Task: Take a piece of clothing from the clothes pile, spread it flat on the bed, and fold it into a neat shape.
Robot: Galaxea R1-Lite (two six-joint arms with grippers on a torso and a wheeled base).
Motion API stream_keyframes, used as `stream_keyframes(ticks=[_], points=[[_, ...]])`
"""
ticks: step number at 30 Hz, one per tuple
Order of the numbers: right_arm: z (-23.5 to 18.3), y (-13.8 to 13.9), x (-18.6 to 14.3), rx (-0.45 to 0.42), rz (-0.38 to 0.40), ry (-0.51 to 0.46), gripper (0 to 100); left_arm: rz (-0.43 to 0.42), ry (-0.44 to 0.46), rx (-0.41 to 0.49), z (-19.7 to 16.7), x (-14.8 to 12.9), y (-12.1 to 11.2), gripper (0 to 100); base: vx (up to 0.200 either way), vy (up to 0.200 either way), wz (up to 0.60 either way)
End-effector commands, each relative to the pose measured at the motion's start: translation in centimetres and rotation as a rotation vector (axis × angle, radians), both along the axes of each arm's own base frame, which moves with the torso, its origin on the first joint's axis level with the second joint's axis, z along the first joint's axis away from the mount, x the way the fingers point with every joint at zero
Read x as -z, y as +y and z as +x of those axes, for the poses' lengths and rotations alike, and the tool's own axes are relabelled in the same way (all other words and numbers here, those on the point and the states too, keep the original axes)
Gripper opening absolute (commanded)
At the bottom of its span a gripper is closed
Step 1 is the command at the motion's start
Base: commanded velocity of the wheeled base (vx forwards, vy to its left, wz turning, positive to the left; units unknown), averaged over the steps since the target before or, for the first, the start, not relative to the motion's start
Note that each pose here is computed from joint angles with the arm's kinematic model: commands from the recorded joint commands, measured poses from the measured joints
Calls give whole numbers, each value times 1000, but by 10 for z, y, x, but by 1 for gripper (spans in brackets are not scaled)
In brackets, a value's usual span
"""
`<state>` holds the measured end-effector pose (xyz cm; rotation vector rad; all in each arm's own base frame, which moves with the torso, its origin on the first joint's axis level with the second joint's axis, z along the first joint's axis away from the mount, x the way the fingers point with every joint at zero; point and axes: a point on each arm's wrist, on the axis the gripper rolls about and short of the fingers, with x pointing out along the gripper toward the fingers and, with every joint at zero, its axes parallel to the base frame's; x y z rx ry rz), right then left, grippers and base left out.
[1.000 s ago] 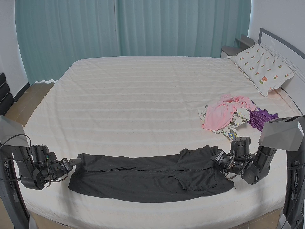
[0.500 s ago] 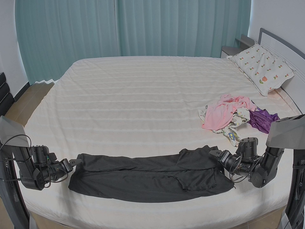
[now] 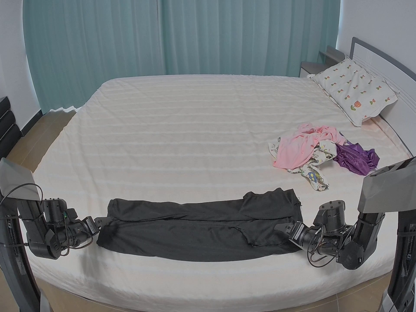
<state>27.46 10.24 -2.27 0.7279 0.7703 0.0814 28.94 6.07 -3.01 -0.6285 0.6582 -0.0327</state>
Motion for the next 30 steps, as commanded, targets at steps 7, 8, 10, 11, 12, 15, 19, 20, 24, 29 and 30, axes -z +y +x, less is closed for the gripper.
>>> stream_keyframes(ticks=[7, 8, 10, 11, 12, 15, 19, 20, 24, 29, 30], points=[[16, 3, 9, 8, 6, -16, 100, -2, 2, 2, 0, 1, 0, 100, 0, 0, 0], [18, 4, 10, 8, 8, -20, 100, -2, 2, 2, 0, 1, 0, 100, 0, 0, 0], [21, 6, 11, 7, 11, -26, 100, -2, 1, 0, 1, 1, 0, 100, 0, 0, 0], [22, 6, 11, 6, 12, -25, 100, -2, 1, 1, 1, 1, 0, 100, 0, 0, 0], [22, 6, 11, 6, 12, -25, 100, -2, 1, 1, 1, 1, 0, 100, 0, 0, 0], [28, 10, 17, 4, 11, -29, 100, -2, 1, 0, 1, 1, 0, 100, 0, 0, 0], [25, 10, 19, 4, 3, -16, 0, -2, 1, 1, 1, 1, 0, 100, 0, 0, 0], [24, 10, 18, 4, 2, -17, 0, -3, 3, 1, 0, 1, 0, 100, 0, 0, 0], [15, 11, 11, -7, 0, -14, 0, -3, 3, 0, 1, 2, 0, 100, 0, 0, 0], [6, 7, -6, -8, 21, -36, 0, -3, 3, 0, 1, 2, 0, 100, 0, 0, 0], [4, 7, -11, -11, 28, -42, 0, -2, 4, -2, 1, 3, 0, 100, 0, 0, 0]])
